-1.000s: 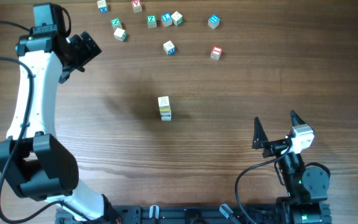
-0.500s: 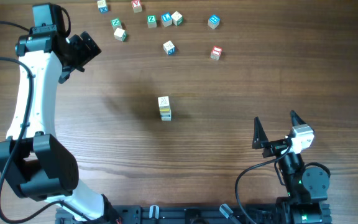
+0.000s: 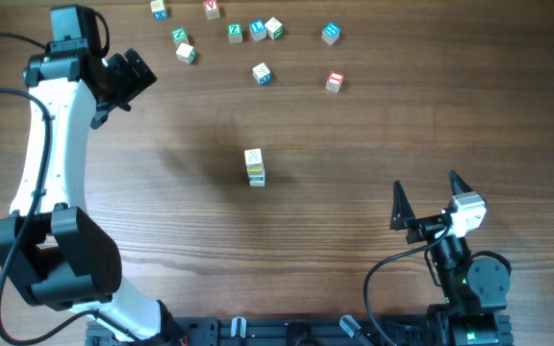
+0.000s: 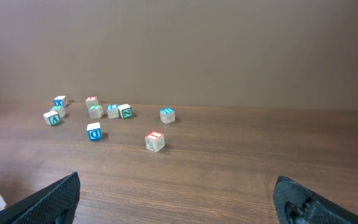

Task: Form a tower
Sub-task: 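Open the left gripper and swing the left arm to the far left, then move the right gripper to the red-bordered I block at the far right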

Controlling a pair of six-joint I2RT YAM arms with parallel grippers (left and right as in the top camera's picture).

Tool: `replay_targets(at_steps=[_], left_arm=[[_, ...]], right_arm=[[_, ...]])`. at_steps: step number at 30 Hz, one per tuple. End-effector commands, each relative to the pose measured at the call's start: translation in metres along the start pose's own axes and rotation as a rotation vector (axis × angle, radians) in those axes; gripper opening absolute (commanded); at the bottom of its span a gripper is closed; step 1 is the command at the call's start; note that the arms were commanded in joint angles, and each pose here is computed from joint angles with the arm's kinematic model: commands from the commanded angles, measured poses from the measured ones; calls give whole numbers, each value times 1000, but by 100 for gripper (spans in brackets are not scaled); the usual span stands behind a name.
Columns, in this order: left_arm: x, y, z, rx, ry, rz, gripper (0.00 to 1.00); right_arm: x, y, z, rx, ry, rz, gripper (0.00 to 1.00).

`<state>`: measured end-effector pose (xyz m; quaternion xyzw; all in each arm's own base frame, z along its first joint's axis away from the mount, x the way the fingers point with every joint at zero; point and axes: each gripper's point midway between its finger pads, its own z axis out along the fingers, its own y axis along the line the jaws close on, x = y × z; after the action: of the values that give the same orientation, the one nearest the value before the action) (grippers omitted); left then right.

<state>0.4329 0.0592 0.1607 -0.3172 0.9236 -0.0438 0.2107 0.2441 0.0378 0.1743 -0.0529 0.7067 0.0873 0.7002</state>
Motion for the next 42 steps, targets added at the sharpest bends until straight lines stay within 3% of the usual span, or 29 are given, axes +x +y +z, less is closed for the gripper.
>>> replay_targets(at_steps=[1,23,29,37,42], left_arm=[[-7,-1,-11,9,-30,5,100],[-6,-2,-11,10,-30,6,100],[-6,-2,-11,10,-30,6,100],[-6,-2,-11,10,-30,6,100],[-6,-2,-11,10,-30,6,100]], right_arm=[[-2,0,0,3,-11,6,100],[-5,0,0,-1,-23,0,100],[-16,14,-2,-77,-54,52,100],[-79,23,-11,-113,-137,64,100],[-128,23,-4,-98,-70,77,100]])
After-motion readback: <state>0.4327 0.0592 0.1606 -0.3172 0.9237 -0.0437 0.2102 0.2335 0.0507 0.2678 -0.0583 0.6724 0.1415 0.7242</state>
